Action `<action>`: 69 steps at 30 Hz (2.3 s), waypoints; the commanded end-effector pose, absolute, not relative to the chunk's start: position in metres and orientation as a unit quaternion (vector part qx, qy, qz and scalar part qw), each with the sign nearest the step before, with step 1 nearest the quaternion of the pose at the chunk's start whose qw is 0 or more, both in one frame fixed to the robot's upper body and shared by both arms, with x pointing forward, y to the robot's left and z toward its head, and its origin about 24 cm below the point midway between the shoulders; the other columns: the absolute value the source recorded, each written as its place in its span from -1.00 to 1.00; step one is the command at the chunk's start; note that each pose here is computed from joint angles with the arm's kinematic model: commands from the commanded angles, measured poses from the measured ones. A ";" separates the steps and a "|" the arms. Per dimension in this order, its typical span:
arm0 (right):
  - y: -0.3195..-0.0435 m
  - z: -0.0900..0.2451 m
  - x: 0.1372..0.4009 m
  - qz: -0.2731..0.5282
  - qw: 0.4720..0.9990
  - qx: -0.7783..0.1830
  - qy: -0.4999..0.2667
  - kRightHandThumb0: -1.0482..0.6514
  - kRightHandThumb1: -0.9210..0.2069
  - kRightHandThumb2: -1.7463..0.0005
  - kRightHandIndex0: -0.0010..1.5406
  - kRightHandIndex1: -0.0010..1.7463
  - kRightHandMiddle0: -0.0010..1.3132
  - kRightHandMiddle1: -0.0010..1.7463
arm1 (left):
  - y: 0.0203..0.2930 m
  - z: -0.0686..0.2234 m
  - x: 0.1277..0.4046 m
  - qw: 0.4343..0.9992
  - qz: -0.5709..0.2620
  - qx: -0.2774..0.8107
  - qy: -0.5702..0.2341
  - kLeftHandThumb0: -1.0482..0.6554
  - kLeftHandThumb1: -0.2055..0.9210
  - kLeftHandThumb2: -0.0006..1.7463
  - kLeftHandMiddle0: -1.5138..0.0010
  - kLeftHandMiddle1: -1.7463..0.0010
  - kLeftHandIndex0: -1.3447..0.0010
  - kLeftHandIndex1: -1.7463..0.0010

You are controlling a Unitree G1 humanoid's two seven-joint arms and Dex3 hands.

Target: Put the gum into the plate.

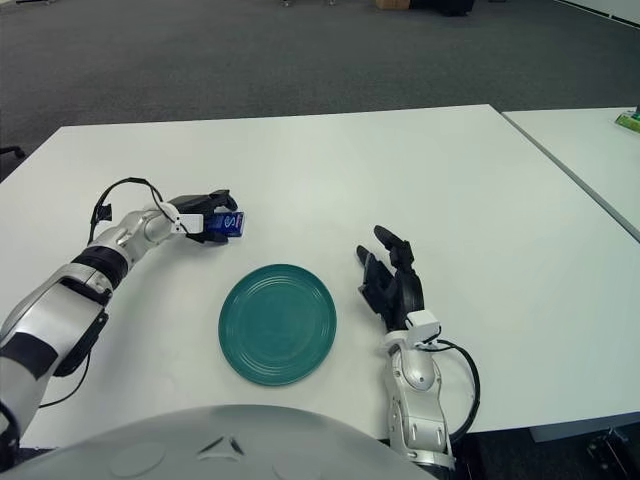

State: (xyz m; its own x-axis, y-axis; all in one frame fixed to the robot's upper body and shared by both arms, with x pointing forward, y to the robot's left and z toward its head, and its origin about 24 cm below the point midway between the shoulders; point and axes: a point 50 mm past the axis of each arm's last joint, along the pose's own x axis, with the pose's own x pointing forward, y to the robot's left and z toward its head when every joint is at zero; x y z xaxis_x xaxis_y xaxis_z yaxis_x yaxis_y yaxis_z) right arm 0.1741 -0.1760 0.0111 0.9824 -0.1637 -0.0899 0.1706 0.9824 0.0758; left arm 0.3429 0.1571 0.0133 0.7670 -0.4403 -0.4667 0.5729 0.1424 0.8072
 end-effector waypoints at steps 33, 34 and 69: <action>-0.180 0.017 0.173 -0.092 0.993 0.061 0.047 -0.56 -1.00 0.17 -0.20 -0.93 -1.00 -0.10 | 0.168 0.040 0.342 0.743 -0.261 0.615 -0.046 0.22 -0.26 0.58 0.13 -1.00 0.09 -0.77; -0.180 0.017 0.173 -0.092 0.993 0.061 0.047 -0.56 -1.00 0.16 -0.21 -0.93 -1.00 -0.10 | 0.167 0.045 0.342 0.744 -0.257 0.614 -0.054 0.22 -0.28 0.61 0.10 -1.00 0.13 -0.81; -0.171 0.016 0.175 -0.076 0.994 0.063 0.052 -0.57 -1.00 0.10 -0.21 -0.93 -1.00 -0.10 | 0.110 0.120 0.267 0.809 -0.304 0.462 -0.198 0.23 -0.26 0.64 0.08 -0.95 0.30 -1.00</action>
State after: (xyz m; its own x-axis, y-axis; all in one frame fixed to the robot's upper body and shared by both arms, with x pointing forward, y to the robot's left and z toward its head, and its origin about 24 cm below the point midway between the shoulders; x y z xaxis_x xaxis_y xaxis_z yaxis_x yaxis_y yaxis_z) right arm 0.1744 -0.1750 0.0183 0.9846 -0.1494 -0.0910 0.1591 0.9811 0.1104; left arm 0.2701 0.1086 0.1245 0.7345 -0.6758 0.0607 0.2912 0.3947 0.8714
